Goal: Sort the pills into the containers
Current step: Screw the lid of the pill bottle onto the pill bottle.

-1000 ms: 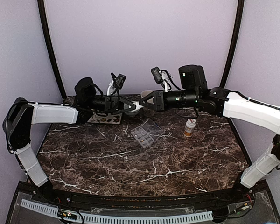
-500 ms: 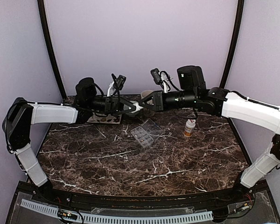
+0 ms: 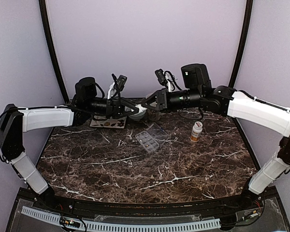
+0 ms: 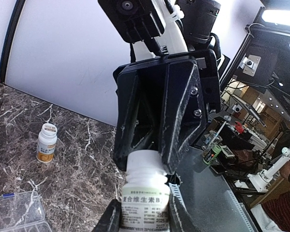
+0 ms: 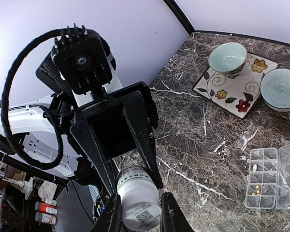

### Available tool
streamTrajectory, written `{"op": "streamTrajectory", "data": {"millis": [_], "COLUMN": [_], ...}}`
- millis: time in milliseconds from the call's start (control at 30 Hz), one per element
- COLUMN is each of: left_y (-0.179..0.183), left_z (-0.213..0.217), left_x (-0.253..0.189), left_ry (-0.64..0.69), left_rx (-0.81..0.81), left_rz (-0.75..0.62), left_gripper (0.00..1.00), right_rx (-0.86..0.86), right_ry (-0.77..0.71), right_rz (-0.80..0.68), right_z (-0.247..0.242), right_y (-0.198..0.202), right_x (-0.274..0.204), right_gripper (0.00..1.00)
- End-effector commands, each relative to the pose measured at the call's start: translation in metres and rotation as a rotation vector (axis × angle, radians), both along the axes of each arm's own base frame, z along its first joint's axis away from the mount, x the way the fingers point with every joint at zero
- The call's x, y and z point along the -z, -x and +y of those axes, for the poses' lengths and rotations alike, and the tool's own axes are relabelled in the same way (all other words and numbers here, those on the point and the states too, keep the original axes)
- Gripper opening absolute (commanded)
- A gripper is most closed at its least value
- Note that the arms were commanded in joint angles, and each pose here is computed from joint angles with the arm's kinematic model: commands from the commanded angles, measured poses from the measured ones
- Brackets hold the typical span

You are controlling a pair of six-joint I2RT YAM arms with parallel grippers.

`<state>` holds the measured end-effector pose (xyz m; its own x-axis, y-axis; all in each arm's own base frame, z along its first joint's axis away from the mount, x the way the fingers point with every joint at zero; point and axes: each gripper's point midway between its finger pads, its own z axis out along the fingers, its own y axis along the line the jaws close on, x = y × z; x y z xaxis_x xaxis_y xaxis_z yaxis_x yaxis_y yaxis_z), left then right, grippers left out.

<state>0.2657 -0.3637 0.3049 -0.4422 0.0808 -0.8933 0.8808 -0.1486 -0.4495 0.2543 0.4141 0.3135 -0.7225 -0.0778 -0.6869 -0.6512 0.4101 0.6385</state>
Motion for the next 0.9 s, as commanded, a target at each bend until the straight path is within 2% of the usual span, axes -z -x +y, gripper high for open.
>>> {"op": "streamTrajectory", "data": {"millis": [0,500,867], "left_y": [0.048,0.053,0.046], "left_z": [-0.036,-0.057,-0.049], "left_x": [-0.070,-0.056,-0.072], "left_ry": [0.155,0.033,0.089], "left_rx": [0.022,-0.138,-0.344], "left_rz": [-0.286,-0.553,-0.690], "left_gripper": [0.00,0.00,0.00], "right_rx": [-0.288,-0.293,-0.276], "right_ry": [0.048,0.027,0.051], "right_rz": [0.221,0.375,0.427], "right_z": [0.053,0.054,0.053], "right_y": [0.068,0.072,0.073], "right_x": [0.057,0.059,0.069], "right_gripper": [0.00,0.00,0.00]}}
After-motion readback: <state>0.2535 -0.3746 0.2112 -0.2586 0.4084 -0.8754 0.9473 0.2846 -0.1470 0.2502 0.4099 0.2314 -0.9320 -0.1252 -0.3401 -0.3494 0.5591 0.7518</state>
